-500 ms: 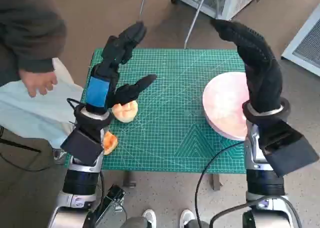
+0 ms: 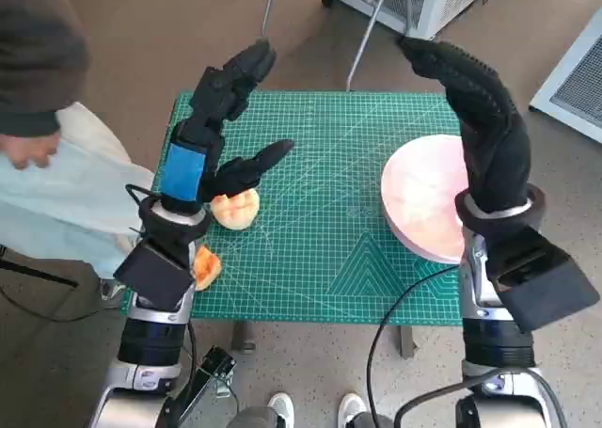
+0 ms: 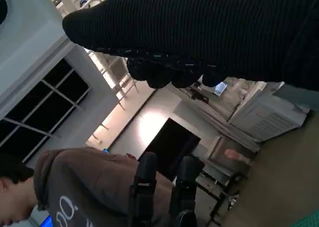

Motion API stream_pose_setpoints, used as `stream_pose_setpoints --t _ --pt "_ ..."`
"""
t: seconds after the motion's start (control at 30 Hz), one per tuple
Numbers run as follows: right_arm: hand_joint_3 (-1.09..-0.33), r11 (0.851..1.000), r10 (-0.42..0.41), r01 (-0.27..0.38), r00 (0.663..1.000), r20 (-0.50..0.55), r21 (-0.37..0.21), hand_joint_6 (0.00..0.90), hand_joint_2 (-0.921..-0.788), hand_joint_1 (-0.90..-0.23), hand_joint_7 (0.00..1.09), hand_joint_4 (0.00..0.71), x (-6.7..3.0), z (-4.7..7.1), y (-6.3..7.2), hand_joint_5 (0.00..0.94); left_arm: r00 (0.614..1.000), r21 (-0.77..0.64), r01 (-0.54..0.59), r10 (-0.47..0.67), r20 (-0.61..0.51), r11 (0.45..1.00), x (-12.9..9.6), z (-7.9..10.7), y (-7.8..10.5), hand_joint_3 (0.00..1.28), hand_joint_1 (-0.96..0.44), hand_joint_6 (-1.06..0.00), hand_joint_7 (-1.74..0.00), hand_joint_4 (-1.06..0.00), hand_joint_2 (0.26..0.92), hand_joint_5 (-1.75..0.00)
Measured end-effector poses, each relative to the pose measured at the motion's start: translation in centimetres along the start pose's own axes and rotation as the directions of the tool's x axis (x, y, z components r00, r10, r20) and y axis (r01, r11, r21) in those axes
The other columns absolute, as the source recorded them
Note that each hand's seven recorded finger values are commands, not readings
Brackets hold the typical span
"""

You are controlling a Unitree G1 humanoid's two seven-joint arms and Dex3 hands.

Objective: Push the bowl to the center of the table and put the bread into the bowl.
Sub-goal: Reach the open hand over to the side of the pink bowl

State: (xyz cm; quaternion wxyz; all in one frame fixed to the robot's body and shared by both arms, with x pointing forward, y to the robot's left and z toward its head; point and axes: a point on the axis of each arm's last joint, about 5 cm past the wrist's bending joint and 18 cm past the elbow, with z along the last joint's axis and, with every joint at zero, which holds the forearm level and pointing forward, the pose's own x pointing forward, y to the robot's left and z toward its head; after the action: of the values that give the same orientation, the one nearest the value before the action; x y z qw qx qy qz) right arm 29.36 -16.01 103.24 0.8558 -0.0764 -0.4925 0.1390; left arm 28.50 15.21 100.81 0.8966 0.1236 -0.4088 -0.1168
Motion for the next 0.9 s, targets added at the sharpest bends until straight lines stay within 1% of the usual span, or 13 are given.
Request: stream_pose_setpoints --t 0.37,0.5,0.6,0.73,0.83,0.9 --pt "-0.777 1.0 -0.003 0.003 1.0 -0.002 0.004 -0.001 -0.921 -0.615 0.59 0.191 -0.14 -0.1 0.0 0.009 1.0 0.001 0.0 0.0 0.0 1.0 0.0 0.0 0.0 0.19 -0.29 -0.2 -0.52 -0.42 0.921 0.0" --pt "-0.772 1.0 -0.01 0.01 1.0 -0.008 0.009 -0.001 -0.921 -0.626 0.6 0.191 -0.41 -0.3 -0.3 0.008 1.0 0.001 0.0 0.0 0.0 1.0 0.0 0.0 0.0 0.19 -0.29 -0.2 -0.52 -0.42 0.921 0.0" --pt "-0.775 1.0 -0.026 0.026 0.999 -0.024 0.004 -0.001 -0.921 -0.62 0.59 0.189 -0.93 -0.7 -1.2 0.007 1.0 0.001 0.001 -0.001 0.0 1.0 0.0 0.0 0.0 0.19 -0.3 -0.2 -0.52 -0.42 0.921 0.0" --pt "-0.798 0.997 -0.064 0.061 0.996 -0.068 -0.036 -0.001 -0.921 -0.594 0.58 0.184 -1.96 -1.2 -3.2 0.004 1.0 0.003 -0.001 0.001 -0.001 1.0 0.0 0.0 0.1 0.19 -0.3 -0.2 -0.52 -0.42 0.921 0.0" --pt "-0.817 0.991 -0.113 0.106 0.989 -0.097 -0.077 -0.001 -0.921 -0.584 0.57 0.182 -2.75 -1.3 -4.6 0.003 1.0 0.006 -0.002 0.002 -0.002 1.0 0.0 0.0 0.2 0.19 -0.3 -0.2 -0.52 -0.42 0.921 0.0" --pt "-0.823 0.983 -0.163 0.151 0.98 -0.115 -0.107 -0.001 -0.921 -0.581 0.56 0.182 -3.23 -1.4 -5.4 0.003 1.0 0.006 -0.002 0.002 -0.002 1.0 0.0 0.0 0.2 0.19 -0.3 -0.2 -0.52 -0.42 0.921 0.0"
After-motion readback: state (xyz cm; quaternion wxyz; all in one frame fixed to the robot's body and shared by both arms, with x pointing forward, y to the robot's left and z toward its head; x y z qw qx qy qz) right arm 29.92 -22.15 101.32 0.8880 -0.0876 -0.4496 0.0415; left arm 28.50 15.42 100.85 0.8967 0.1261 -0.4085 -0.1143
